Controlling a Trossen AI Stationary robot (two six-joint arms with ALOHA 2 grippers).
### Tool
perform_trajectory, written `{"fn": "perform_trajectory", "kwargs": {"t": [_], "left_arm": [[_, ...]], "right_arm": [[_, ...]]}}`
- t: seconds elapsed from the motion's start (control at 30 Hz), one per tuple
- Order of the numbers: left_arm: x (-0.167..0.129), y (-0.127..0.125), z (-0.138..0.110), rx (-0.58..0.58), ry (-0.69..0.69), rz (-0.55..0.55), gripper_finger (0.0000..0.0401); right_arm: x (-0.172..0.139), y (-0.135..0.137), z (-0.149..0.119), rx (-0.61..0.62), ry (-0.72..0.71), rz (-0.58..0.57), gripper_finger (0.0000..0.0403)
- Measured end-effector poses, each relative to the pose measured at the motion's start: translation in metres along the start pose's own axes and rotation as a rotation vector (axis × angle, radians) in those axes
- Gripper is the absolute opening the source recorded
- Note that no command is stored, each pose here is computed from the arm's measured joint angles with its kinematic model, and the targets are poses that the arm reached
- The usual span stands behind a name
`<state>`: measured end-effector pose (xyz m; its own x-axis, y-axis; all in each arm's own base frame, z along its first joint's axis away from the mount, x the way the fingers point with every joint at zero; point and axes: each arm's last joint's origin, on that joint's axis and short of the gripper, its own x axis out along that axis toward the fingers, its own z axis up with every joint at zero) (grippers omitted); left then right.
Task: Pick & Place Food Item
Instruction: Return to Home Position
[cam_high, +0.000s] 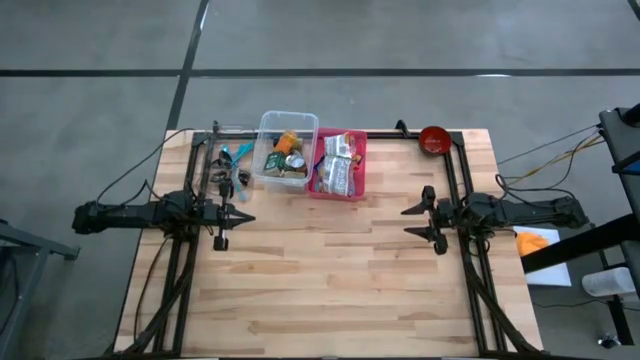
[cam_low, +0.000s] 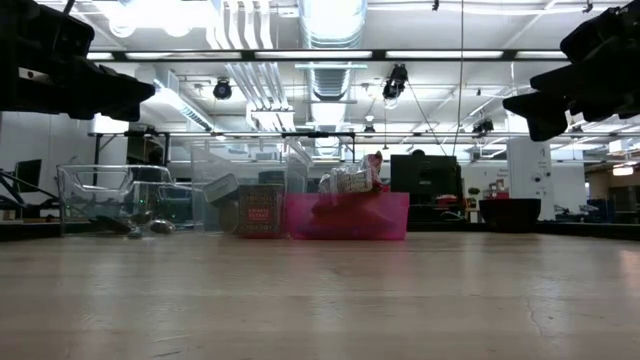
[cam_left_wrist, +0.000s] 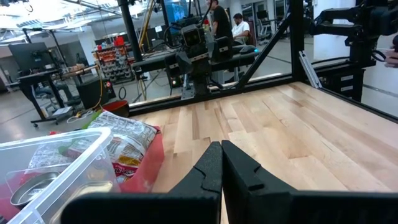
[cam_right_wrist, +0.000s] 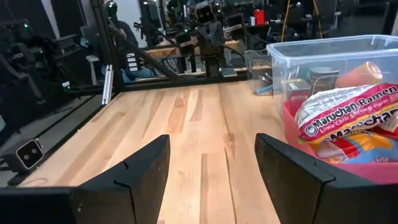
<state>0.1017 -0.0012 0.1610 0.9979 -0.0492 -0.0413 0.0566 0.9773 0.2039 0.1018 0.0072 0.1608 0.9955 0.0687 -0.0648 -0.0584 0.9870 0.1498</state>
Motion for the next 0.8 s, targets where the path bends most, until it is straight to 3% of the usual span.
{"fn": "perform_trajectory", "kwargs": {"t": [0.2,0.8], "left_arm": [[0.0,0.0,0.0,0.002,0.0,0.0,0.0],[0.0,0.0,0.0,0.001,0.0,0.0,0.0]], "right_arm": [[0.0,0.0001,0.0,0.071,0.0,0.002,0.0235],[0.0001,0.0,-0.0001,0.134,0.001,0.001,0.0235]]}}
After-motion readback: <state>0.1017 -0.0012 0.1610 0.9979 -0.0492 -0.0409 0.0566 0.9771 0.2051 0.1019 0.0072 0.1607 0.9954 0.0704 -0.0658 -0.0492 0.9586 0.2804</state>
